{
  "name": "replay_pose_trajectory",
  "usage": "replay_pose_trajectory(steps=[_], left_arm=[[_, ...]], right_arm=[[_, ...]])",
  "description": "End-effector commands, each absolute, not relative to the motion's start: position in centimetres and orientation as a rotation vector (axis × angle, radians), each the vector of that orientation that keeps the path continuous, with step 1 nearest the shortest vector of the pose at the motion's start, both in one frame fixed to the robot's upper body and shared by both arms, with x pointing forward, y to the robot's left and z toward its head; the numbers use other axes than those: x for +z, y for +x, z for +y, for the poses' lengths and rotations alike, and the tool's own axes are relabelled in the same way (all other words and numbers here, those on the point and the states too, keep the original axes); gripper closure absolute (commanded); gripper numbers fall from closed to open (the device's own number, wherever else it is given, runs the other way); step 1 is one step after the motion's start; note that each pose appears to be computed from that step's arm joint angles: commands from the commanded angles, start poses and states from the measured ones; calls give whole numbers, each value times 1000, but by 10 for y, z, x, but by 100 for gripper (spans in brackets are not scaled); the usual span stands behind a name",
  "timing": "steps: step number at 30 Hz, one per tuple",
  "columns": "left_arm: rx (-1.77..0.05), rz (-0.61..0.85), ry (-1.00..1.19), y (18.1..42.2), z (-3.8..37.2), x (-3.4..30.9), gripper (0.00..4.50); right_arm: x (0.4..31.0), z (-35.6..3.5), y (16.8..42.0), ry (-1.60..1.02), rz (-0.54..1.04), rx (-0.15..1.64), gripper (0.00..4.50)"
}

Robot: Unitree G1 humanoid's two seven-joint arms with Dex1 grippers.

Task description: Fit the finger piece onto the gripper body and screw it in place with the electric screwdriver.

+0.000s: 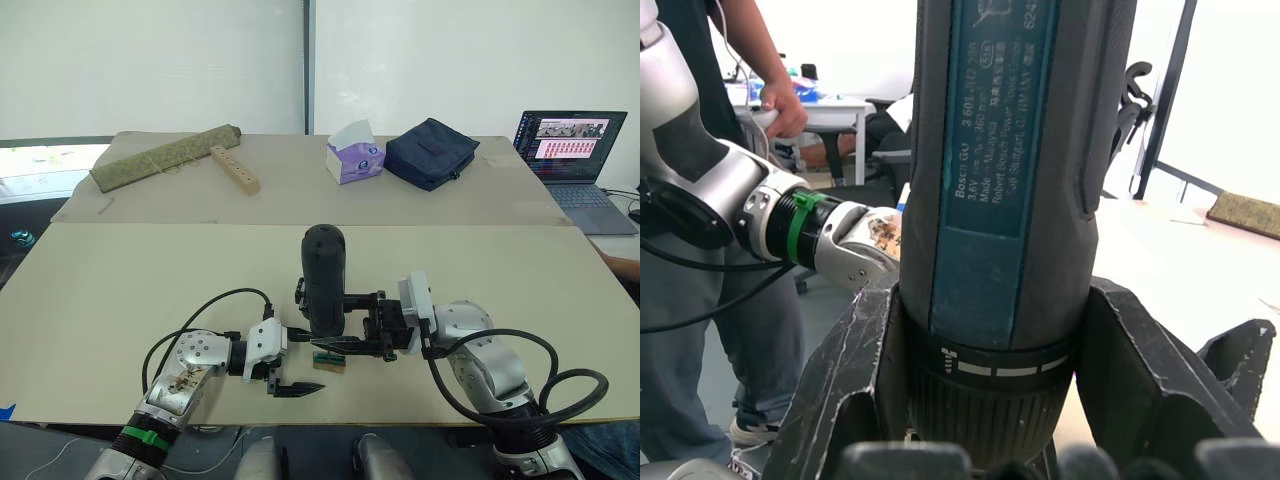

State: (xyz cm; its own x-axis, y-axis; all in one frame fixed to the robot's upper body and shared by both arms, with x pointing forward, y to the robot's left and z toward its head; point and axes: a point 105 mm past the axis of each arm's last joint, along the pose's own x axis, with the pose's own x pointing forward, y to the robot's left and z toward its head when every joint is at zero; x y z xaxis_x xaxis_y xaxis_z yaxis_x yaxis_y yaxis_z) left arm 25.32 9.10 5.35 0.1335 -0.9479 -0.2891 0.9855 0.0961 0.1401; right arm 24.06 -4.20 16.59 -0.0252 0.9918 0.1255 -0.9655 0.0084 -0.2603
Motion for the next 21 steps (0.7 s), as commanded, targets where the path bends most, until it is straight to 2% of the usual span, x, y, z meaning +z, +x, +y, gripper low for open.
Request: replay_pose_trajectory(steps=[1,8,14,21], left_arm=[[-1418,149,306,253,97,56,3],[-1444,88,296,246,107,79,3],[-1440,67,278,240,116,86,3],[-1398,-32,208,231,131,116,3]], right_arm=[[188,-40,233,-113,-412,1594,258],[202,-39,233,-109,-444,1604,258],[217,-37,232,-67,-473,1597,258],[232,-38,230,-66,-493,1602,258]])
